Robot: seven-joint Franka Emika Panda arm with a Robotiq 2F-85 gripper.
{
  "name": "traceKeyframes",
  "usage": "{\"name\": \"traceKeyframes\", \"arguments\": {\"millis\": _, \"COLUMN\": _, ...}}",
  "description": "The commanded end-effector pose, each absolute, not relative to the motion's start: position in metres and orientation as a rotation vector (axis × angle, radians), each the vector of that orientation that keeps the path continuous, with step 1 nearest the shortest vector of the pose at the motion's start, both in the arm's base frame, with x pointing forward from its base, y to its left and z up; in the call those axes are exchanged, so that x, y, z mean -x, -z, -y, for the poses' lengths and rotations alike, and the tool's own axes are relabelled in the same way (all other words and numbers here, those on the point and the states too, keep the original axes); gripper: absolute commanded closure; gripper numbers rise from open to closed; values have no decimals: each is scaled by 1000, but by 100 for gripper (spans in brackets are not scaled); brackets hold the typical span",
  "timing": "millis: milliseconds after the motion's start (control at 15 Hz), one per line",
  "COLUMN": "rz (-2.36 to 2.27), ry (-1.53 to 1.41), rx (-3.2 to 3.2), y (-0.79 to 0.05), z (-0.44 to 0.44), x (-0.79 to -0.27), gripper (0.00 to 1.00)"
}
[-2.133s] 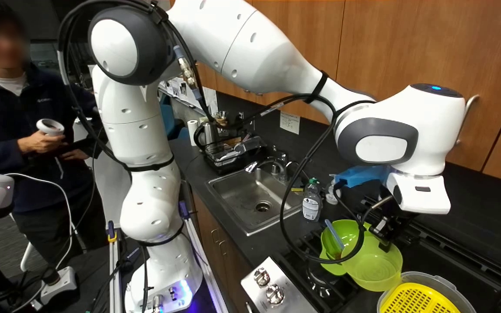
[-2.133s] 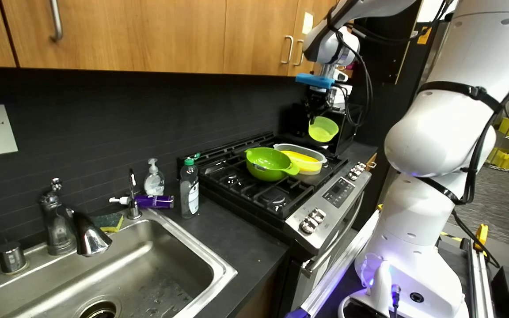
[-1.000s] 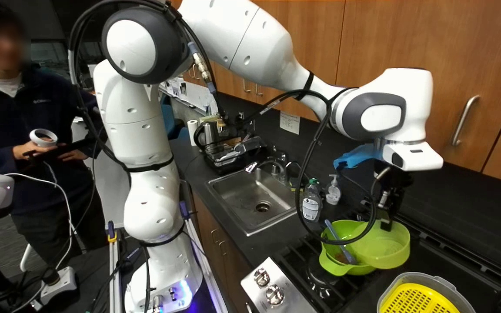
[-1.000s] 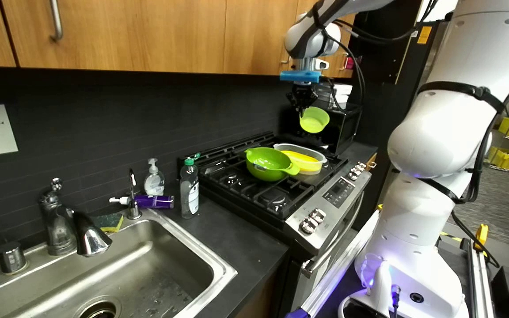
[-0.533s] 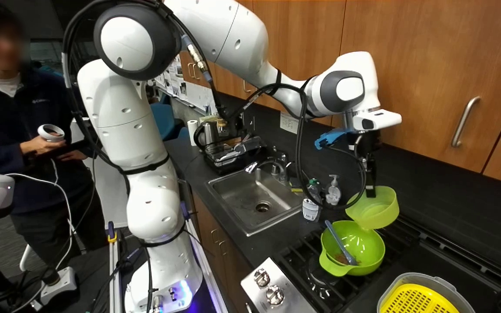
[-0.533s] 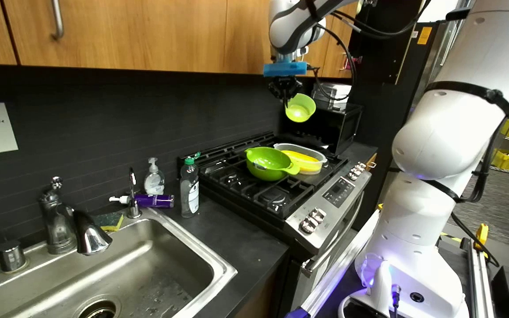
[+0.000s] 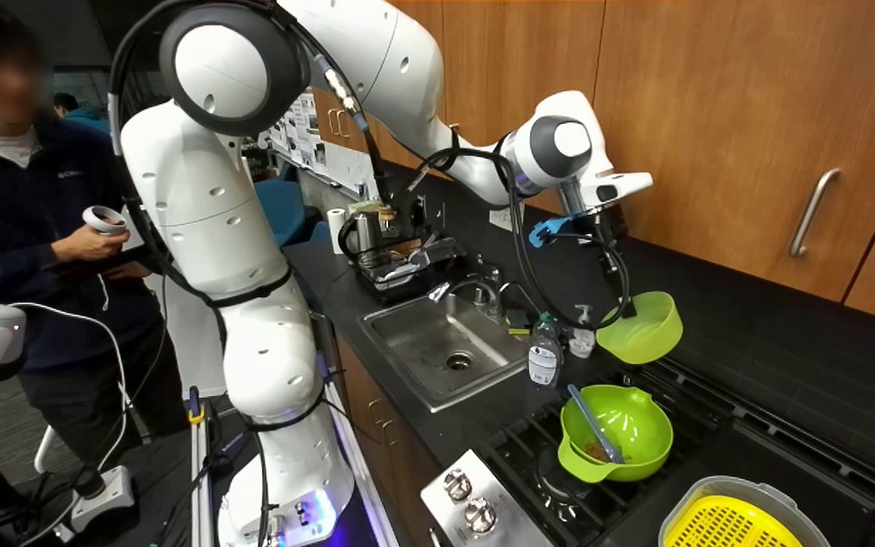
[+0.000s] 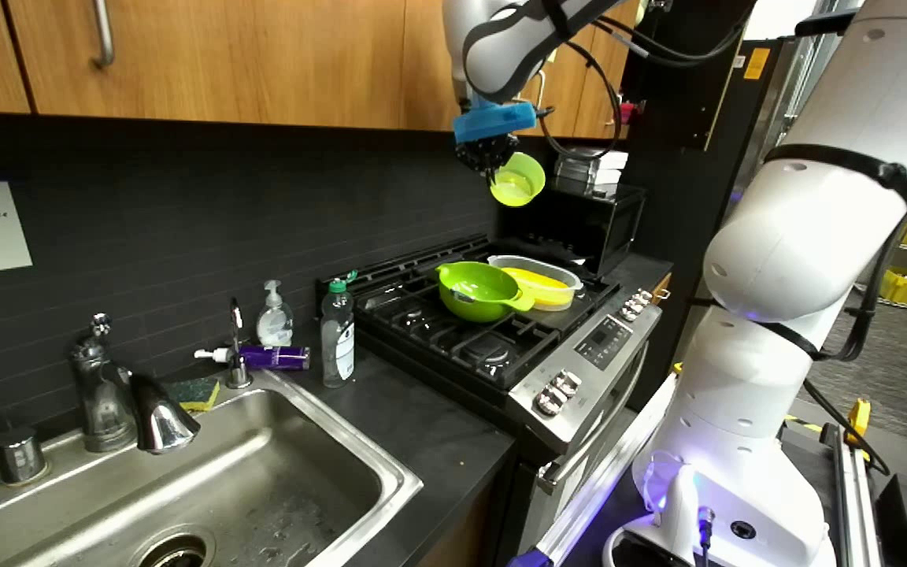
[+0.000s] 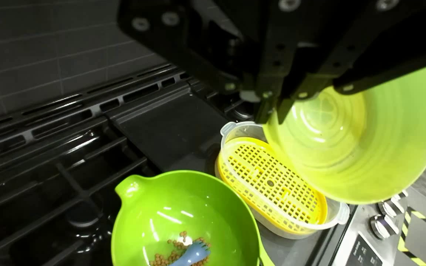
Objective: Move the yellow bowl to the green object
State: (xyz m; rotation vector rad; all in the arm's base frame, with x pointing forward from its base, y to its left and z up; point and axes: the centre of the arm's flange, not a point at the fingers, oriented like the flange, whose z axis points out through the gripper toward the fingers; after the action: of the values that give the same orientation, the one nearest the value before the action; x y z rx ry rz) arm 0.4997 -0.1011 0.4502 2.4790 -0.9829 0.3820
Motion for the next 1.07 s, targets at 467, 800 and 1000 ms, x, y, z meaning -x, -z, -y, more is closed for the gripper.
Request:
{"name": "traceKeyframes", "arguments": {"millis": 467, "rz": 549, "ry": -344, "rx": -2551, "y": -451, "z": 52, "x": -494, "gripper": 99}}
{"name": "traceKeyframes", "arguments": {"millis": 800, "rz": 443, "ry": -218, "rx": -2594, "y": -447, "z": 55, "x": -490, "gripper": 99}}
{"name": "traceKeyframes", "arguments": {"millis": 1000, "rz": 380, "ry": -121, "rx": -2621, "y": -443, "z": 55, "x": -486, "gripper": 99}}
